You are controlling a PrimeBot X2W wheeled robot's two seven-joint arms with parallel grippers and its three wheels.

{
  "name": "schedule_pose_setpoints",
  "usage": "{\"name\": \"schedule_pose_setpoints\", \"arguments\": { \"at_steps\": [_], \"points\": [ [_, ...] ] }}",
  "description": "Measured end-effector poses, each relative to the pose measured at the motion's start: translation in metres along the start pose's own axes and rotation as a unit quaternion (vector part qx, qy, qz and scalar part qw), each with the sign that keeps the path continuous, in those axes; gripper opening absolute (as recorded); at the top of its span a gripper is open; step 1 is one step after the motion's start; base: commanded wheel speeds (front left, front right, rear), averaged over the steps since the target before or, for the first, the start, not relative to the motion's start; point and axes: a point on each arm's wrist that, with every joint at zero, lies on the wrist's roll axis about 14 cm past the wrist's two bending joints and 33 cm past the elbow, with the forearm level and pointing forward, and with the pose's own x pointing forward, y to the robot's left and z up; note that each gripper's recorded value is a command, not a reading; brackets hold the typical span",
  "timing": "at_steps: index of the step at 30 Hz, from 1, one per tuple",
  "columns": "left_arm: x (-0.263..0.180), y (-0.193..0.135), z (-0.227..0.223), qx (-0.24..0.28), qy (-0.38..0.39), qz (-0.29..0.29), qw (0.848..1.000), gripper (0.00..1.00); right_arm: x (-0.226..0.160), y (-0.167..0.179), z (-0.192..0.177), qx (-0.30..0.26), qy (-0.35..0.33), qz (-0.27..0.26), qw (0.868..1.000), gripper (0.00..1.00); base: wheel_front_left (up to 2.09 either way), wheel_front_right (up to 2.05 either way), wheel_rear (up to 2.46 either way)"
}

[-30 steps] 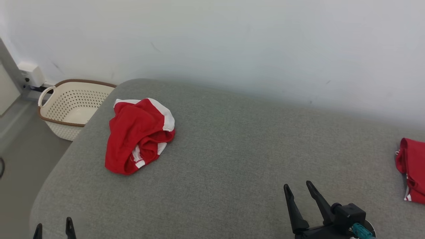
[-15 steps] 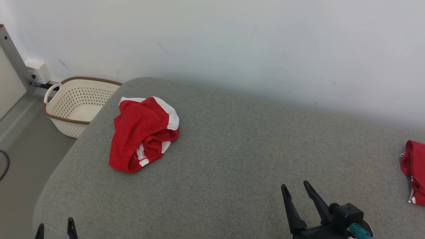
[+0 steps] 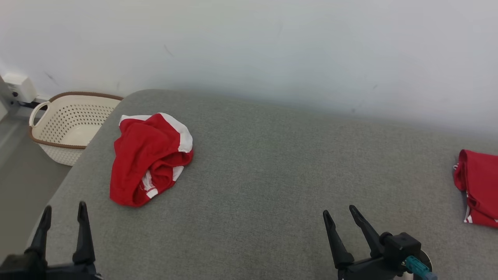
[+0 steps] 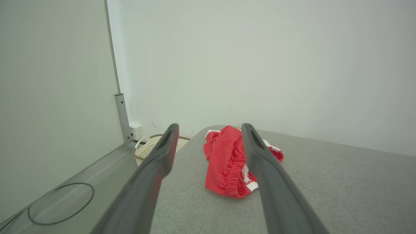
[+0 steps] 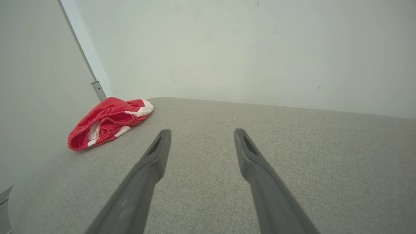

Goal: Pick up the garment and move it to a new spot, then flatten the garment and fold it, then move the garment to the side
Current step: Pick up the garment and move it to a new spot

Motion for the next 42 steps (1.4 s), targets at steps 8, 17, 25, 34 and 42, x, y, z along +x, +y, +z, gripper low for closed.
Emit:
{"name": "schedule_pose_setpoints", "arguments": {
  "at_steps": [8,17,25,34,42],
  "points": [
    [0.056,-0.025,-0.010,-0.004,0.014,-0.048,0.999,1.00,-0.001,-0.018,0.003,-0.007,-0.005,-0.015,1.000,1.00,0.00,0.00,0.00],
    [0.109,-0.056,-0.025,-0.013,0.027,-0.084,0.996,1.00,-0.007,-0.048,-0.001,-0.013,-0.002,-0.047,0.999,1.00,0.00,0.00,0.00],
    [0.154,-0.084,-0.048,-0.002,0.065,-0.111,0.992,1.00,-0.011,-0.069,-0.009,-0.011,0.005,-0.070,0.997,1.00,0.00,0.00,0.00],
    [0.188,-0.105,-0.095,0.001,0.133,-0.122,0.984,1.00,-0.015,-0.095,-0.018,-0.012,0.012,-0.100,0.995,1.00,0.00,0.00,0.00],
    [0.201,-0.119,-0.146,0.021,0.213,-0.135,0.967,1.00,-0.020,-0.115,-0.029,-0.013,0.024,-0.123,0.992,1.00,0.00,0.00,0.00]
  ]
}}
